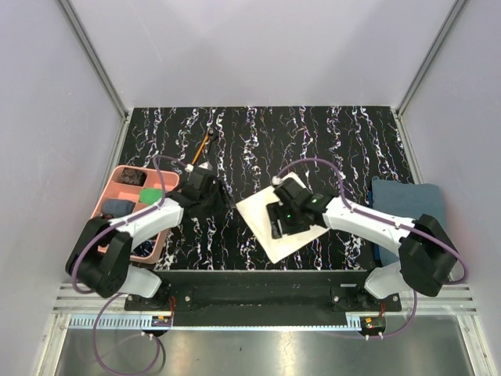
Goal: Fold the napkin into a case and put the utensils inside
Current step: Pick up the upper triangle-folded napkin from the center of the board.
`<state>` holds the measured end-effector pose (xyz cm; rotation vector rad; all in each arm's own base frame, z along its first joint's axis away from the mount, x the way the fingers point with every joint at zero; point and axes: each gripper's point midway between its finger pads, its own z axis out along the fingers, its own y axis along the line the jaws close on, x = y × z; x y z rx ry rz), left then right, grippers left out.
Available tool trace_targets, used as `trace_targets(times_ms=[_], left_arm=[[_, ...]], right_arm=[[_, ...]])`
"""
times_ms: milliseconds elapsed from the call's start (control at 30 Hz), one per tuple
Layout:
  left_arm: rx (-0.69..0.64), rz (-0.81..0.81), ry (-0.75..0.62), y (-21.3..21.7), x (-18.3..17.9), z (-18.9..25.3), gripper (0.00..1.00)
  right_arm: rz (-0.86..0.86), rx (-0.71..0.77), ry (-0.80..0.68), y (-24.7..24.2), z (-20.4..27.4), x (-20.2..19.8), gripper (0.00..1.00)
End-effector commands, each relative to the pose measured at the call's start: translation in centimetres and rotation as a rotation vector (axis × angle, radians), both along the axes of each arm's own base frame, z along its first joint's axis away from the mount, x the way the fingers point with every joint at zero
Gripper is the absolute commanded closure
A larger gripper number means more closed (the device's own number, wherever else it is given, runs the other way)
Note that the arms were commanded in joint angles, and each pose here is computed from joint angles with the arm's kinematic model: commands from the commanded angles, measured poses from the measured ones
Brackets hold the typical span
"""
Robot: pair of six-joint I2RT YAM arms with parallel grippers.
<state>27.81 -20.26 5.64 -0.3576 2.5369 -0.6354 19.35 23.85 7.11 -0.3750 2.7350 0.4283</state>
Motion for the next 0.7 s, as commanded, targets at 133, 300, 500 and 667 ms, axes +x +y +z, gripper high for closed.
trace_targets(times_ms=[133, 300, 500, 667], left_arm=[[-0.002, 0.150, -0.107, 2.2, 1.7, 3.7, 0.46], [0.000, 0.135, -0.092, 2.4, 1.1, 3.2, 0.46], [0.003, 0.129, -0.083, 2.5, 0.8, 2.6, 0.46], [-0.002, 0.130, -0.089, 2.6, 0.8, 2.7, 0.46]], right_arm=[[0.270, -0.088, 0.020, 5.1, -0.1, -4.5, 0.36], [0.291, -0.148, 0.012, 5.4, -1.1, -4.6, 0.45], [0.319, -0.172, 0.036, 5.5, -2.3, -5.2, 0.47], [0.329, -0.196, 0.019, 5.6, -2.5, -5.2, 0.50]])
